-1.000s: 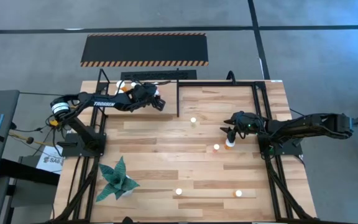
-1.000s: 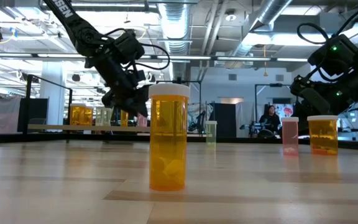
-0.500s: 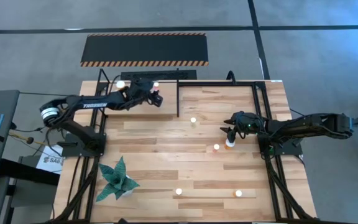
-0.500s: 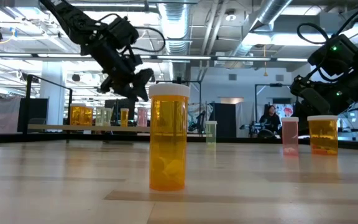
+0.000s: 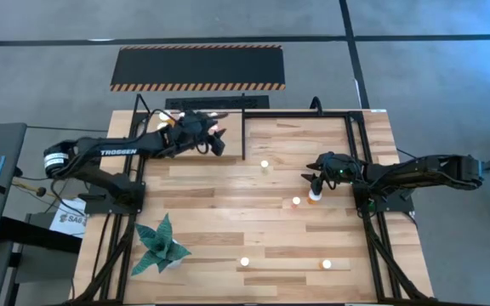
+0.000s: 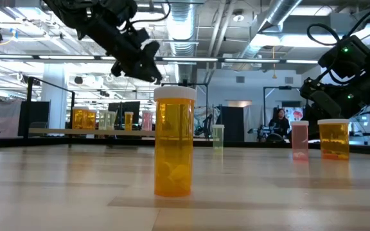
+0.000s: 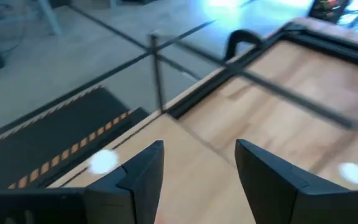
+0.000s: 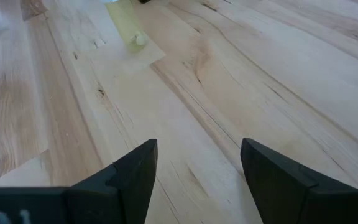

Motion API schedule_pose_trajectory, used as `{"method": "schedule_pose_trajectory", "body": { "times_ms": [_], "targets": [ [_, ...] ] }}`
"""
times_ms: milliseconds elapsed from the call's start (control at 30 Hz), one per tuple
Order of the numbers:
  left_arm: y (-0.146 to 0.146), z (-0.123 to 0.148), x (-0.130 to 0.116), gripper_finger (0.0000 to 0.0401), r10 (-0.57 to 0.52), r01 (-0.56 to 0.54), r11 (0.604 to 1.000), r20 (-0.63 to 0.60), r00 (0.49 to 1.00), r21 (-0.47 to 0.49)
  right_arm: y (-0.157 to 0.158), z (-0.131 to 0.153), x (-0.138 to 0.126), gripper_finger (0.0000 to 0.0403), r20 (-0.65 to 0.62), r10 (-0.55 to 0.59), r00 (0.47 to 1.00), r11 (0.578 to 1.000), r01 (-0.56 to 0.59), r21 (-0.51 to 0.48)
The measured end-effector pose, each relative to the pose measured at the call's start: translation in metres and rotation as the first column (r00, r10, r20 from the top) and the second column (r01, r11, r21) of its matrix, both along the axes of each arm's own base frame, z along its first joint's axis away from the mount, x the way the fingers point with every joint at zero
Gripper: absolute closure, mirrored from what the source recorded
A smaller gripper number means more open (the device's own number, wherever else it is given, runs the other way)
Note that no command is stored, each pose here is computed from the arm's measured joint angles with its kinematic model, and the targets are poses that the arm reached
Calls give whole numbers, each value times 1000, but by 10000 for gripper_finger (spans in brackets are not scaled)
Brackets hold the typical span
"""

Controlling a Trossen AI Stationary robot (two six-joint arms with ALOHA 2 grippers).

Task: Pick and place medicine bottles onto shelf by color
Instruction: Put the left small orange pill bottle aligned with the other small orange pill bottle on the shelf

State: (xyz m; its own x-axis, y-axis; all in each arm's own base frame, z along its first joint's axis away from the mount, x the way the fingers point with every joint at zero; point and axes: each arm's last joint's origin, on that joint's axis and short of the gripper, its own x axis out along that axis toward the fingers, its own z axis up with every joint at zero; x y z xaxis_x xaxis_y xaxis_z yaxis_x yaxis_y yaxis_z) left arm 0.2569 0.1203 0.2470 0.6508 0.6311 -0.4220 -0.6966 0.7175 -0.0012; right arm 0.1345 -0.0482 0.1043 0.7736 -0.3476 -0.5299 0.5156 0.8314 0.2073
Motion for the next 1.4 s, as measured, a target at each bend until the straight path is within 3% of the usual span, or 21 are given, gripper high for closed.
{"method": "schedule_pose_trajectory", "body": {
  "times_ms": [233,400,700,833,967,1100,1267,1400],
  "targets": [
    [-36,4,12,216,-75,75,997,21,997,14,0,0,0,147,0,0,1000,1000,0,0],
    [-62,5,19,216,-232,232,971,-8,973,48,0,0,0,147,0,0,1000,1000,0,0],
    [-134,2,25,216,-561,563,825,-61,826,38,0,0,0,147,0,0,1000,1000,0,0],
    [-172,-4,19,216,-666,668,743,-52,744,46,0,0,0,147,0,0,1000,1000,0,0],
    [-205,-11,8,216,-719,719,688,-40,693,96,0,0,0,147,0,0,1000,1000,0,0],
    [-230,-24,6,216,-816,811,575,2,578,108,0,0,0,147,0,0,1000,1000,0,0],
    [-248,-48,17,216,-822,815,560,-19,569,148,0,0,0,147,-1,0,1000,1000,0,0],
    [-252,-60,26,216,-827,822,557,-13,563,120,0,0,0,147,0,0,1000,1000,0,0]
  ]
}}
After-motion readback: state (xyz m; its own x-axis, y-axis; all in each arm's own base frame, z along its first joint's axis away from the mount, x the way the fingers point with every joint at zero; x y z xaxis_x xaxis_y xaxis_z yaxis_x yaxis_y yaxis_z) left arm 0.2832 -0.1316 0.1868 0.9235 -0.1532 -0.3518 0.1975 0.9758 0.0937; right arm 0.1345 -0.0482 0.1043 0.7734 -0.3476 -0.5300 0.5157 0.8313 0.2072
